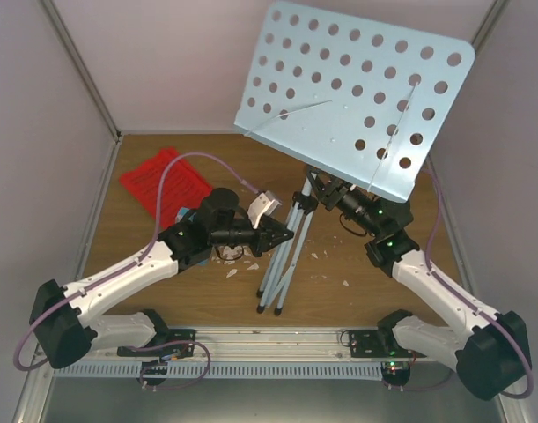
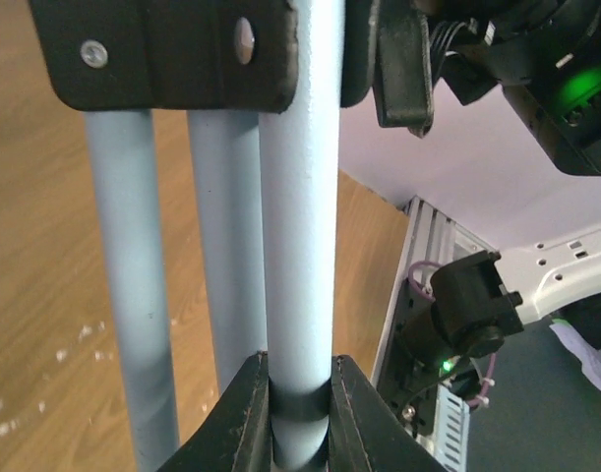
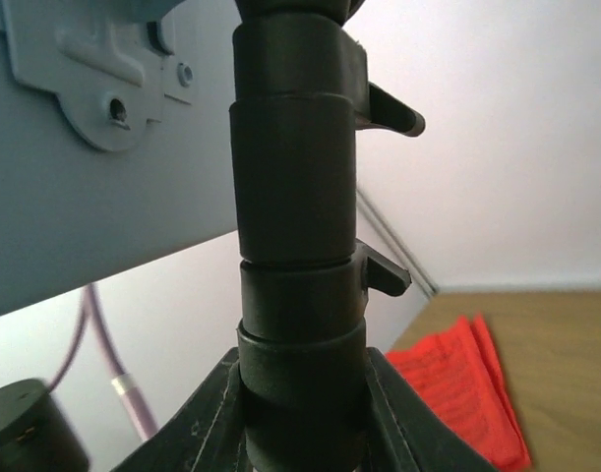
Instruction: Pack up the instrument practice props
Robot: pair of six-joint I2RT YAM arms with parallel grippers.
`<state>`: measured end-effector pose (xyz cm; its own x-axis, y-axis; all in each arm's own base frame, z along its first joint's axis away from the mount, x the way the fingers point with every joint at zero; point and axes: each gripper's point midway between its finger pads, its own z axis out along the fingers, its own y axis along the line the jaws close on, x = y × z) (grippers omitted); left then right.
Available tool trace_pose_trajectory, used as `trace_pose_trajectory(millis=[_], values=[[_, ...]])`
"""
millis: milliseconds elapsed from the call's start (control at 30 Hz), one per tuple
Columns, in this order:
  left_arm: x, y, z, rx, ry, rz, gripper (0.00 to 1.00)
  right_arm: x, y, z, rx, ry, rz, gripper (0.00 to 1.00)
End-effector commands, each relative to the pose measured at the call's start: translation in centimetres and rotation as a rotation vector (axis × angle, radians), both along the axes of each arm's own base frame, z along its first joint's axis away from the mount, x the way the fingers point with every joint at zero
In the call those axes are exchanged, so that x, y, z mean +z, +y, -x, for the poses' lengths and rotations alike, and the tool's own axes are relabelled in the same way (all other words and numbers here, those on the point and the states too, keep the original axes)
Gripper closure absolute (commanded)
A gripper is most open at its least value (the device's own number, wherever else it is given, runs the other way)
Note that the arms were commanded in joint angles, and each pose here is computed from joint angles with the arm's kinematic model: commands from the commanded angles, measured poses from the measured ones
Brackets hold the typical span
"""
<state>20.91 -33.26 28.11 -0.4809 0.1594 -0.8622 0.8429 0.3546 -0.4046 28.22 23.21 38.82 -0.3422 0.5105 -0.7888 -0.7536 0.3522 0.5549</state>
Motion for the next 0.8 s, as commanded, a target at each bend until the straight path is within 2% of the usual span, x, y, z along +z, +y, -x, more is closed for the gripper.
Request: trace_pose_trajectory(millis=[0, 267, 767], values=[[13.9, 0.6, -1.9, 0.089, -0.24, 0.335, 1.0, -5.8, -0.1, -0.6, -0.035, 0.232, -0.022, 1.0], [8.6, -0.7, -4.1, 0.14, -0.149, 0.233, 1.0, -11.2, -1.8, -1.7, -0.124, 0.363, -0.144, 1.0], [-0.1, -1.7, -7.9, 0.249, -0.073, 0.037, 1.0, -18.9, -2.8, -4.8, -0.272, 0.607, -0.18, 0.99]])
